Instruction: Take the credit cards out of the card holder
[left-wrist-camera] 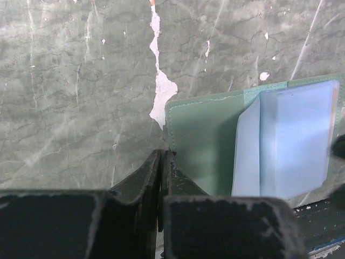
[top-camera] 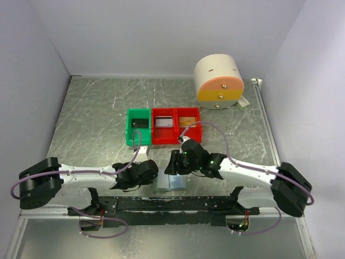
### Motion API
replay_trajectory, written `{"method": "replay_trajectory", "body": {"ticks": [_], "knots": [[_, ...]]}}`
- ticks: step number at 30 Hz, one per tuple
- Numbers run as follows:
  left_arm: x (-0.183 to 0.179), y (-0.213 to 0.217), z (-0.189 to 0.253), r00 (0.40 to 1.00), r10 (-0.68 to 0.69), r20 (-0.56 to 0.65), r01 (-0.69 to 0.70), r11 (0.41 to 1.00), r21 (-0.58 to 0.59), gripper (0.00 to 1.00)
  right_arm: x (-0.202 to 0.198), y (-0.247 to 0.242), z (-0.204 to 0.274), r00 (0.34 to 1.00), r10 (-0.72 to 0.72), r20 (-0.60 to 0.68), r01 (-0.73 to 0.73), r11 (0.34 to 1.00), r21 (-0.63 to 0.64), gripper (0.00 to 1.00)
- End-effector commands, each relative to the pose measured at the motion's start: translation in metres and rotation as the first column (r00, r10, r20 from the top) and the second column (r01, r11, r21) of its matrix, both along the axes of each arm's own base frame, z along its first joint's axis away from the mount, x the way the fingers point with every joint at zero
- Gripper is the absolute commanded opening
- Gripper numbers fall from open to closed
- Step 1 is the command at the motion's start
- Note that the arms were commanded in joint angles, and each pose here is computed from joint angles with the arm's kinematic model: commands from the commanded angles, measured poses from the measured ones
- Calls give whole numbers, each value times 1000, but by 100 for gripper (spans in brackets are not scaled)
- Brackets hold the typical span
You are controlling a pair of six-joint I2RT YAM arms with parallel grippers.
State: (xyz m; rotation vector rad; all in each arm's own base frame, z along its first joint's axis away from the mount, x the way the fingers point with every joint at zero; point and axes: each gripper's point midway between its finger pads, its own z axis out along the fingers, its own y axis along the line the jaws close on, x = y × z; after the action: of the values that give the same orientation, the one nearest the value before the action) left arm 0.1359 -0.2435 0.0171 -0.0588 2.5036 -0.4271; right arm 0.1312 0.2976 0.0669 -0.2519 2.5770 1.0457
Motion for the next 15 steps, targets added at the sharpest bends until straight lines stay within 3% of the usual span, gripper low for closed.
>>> {"method": "replay_trajectory", "body": {"ticks": [1,7,15], "knots": [[-3,3,1,1000,-5,-3,5,1000,-17,7,30,-55,8,972,-151,180,187,961,-205,48],[-3,1,3,1000,-9,4,9,999,-35,7,17,-75,-13,980,-154,128,185,941,-285,52],[-3,3,3,1000,-8,-1,8,1000,-16,7,1,-57,-25,994,-97,50,105,972,-208,51]]}}
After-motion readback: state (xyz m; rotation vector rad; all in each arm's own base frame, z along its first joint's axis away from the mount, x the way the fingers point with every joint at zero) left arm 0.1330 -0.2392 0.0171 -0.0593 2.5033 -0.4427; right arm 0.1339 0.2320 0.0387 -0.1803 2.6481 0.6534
